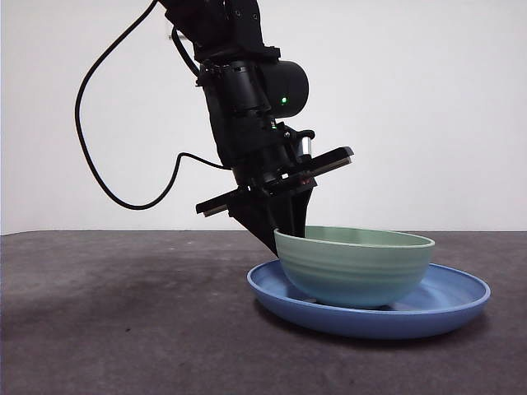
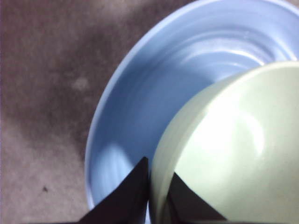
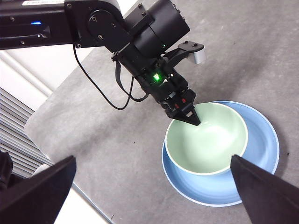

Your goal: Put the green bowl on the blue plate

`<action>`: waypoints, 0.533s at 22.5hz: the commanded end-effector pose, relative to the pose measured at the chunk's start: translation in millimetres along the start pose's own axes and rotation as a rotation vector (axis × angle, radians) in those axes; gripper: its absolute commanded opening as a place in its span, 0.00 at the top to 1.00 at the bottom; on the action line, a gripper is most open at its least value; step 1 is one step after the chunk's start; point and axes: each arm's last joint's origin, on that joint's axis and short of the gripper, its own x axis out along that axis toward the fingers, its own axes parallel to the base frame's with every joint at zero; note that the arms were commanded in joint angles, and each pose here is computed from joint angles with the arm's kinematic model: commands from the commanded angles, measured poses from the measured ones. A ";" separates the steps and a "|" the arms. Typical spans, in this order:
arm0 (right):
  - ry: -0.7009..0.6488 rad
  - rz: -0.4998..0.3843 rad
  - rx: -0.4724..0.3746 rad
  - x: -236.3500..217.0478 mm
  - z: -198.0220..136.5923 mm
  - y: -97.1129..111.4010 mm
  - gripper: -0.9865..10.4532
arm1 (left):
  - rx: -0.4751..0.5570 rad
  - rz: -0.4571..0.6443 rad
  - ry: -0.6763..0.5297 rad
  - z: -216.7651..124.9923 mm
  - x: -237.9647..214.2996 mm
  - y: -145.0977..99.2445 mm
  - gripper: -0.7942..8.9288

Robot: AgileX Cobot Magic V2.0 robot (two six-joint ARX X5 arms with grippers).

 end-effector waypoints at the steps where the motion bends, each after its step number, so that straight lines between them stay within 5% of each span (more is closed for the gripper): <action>1: -0.017 0.007 -0.020 -2.4 4.2 2.9 0.38 | 0.037 -0.007 -0.007 4.6 6.0 -6.6 0.90; 6: -0.017 0.007 -0.020 -2.4 4.2 2.9 0.38 | 0.068 -0.004 0.006 3.3 6.0 -6.3 0.87; 10: -0.017 0.007 -0.020 -2.4 4.2 2.9 0.38 | 0.073 -0.008 -0.015 7.9 -0.2 -8.4 0.56; 12: -0.016 0.007 -0.019 -2.4 4.1 2.9 0.38 | 0.079 -0.013 -0.037 13.1 -9.8 -12.1 0.49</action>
